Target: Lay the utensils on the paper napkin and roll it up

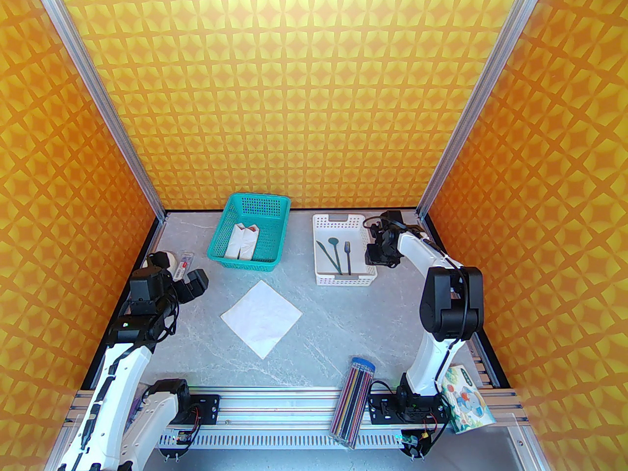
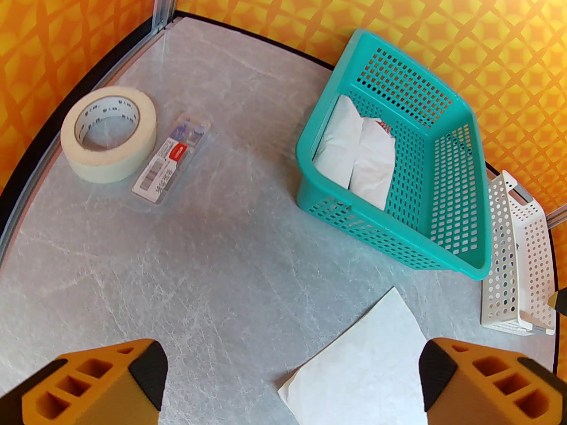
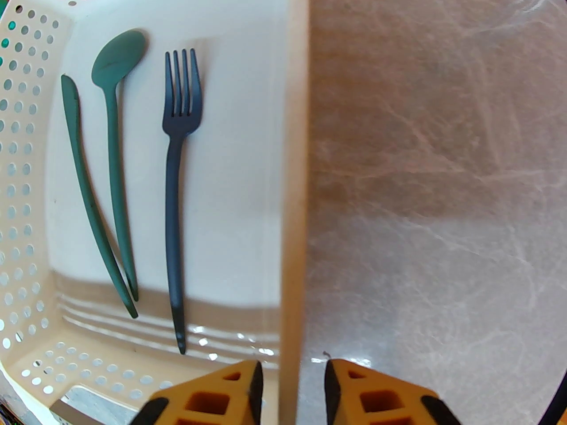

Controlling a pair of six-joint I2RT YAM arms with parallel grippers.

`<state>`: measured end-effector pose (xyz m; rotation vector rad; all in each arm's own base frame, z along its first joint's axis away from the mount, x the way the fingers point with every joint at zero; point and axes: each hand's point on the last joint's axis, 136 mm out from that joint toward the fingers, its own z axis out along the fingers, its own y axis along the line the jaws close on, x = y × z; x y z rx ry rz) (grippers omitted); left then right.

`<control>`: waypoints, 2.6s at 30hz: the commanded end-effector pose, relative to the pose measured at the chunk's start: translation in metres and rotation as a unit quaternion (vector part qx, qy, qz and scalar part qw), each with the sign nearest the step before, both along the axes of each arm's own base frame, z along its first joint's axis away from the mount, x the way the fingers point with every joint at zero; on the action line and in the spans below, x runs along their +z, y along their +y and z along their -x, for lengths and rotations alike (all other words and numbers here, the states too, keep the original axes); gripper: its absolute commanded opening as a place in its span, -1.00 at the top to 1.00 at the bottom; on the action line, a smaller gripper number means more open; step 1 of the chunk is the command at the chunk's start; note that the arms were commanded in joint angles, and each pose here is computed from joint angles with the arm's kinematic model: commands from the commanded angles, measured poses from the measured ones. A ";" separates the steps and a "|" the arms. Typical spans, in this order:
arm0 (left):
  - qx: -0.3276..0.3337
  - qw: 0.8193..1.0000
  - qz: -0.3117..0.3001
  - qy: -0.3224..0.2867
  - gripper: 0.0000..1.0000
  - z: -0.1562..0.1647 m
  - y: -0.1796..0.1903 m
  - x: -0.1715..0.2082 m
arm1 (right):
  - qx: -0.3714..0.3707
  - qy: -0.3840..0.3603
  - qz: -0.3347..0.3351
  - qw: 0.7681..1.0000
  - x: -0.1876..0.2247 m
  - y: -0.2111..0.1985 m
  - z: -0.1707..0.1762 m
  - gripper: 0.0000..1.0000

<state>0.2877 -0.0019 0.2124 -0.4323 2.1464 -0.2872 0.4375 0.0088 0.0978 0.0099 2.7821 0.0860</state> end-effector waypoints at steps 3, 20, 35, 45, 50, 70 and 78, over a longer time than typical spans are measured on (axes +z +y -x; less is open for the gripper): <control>-0.031 0.999 0.020 0.007 -0.98 0.006 -0.014 0.003 | -0.026 -0.056 0.005 0.998 0.067 -0.004 -0.003 0.26; -0.033 0.993 0.103 0.037 -0.98 0.013 -0.031 -0.030 | -0.021 -0.006 -0.027 0.999 0.034 0.073 -0.013 0.15; -0.032 0.993 0.103 0.044 -0.98 0.009 -0.030 -0.034 | -0.032 0.041 0.006 0.999 -0.039 0.071 -0.034 0.21; -0.032 0.993 0.102 0.048 -0.98 0.008 -0.030 -0.035 | -0.028 0.054 0.017 0.998 -0.060 0.071 -0.047 0.26; -0.034 0.993 0.100 0.047 -0.98 0.006 -0.031 -0.033 | -0.024 0.064 0.018 0.997 -0.067 0.073 -0.050 0.27; -0.033 0.993 0.098 0.051 -0.98 0.005 -0.030 -0.035 | -0.011 0.125 0.051 0.991 -0.103 0.069 -0.029 0.45; -0.033 0.993 0.097 0.051 -0.98 0.007 -0.030 -0.035 | -0.007 0.138 0.043 0.989 -0.104 0.073 -0.024 0.50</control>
